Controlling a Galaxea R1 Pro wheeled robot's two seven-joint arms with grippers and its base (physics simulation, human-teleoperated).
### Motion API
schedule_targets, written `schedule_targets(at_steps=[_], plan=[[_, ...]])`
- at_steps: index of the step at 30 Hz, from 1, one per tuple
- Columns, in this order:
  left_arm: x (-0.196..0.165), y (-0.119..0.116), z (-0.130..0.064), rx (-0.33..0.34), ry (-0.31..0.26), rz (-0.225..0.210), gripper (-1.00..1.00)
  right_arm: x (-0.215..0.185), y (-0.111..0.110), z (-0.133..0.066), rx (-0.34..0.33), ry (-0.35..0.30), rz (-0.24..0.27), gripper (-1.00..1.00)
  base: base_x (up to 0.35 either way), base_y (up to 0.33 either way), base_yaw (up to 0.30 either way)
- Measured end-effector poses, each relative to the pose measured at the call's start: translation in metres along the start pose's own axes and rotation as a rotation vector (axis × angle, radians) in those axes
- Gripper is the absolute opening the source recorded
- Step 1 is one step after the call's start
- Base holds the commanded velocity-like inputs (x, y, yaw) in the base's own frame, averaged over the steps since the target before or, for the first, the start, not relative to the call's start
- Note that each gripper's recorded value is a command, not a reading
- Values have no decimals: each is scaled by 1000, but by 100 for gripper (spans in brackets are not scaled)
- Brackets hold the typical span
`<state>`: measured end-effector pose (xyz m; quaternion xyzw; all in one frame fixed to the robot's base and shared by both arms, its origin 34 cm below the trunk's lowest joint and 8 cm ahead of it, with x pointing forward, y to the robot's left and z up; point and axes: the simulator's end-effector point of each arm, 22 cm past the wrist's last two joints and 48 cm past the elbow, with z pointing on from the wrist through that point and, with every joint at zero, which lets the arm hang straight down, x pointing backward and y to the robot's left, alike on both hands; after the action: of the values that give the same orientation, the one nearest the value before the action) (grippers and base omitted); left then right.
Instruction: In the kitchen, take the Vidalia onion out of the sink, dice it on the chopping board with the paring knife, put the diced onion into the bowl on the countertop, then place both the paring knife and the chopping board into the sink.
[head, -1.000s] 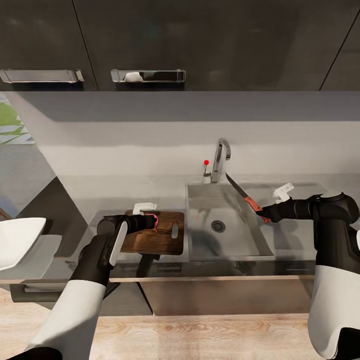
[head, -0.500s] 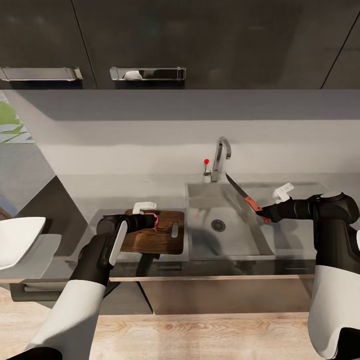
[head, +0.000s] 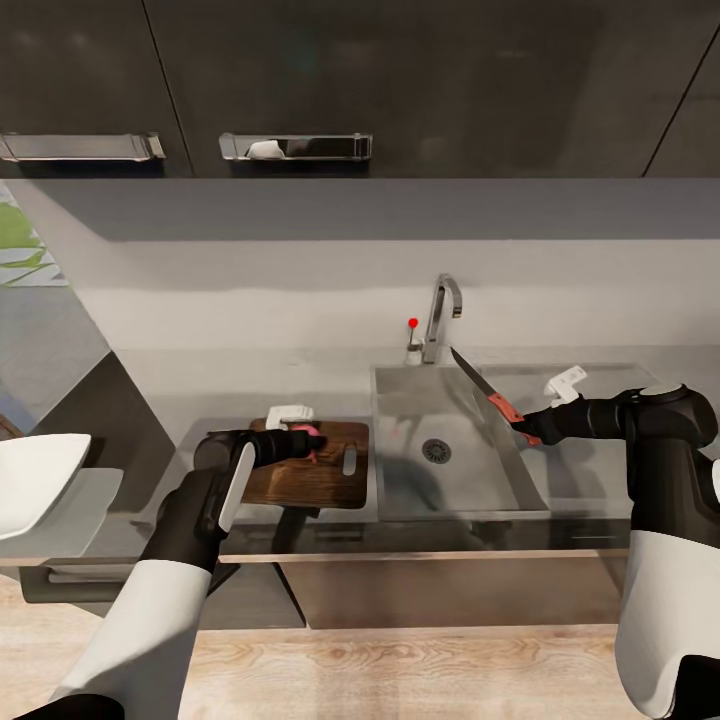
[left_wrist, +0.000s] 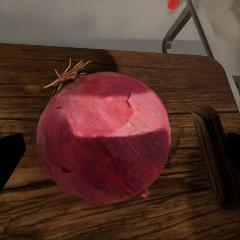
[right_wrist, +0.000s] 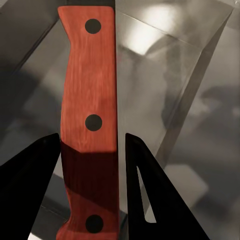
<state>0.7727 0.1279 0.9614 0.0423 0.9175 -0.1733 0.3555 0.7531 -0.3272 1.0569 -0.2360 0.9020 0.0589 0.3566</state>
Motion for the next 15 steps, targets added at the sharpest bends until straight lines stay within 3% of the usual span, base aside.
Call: schedule_targets(at_steps=[15], plan=[[-4,0,-2,-1,-10,2,100,0,0,0,0,0,-2,-100,0,0,0]])
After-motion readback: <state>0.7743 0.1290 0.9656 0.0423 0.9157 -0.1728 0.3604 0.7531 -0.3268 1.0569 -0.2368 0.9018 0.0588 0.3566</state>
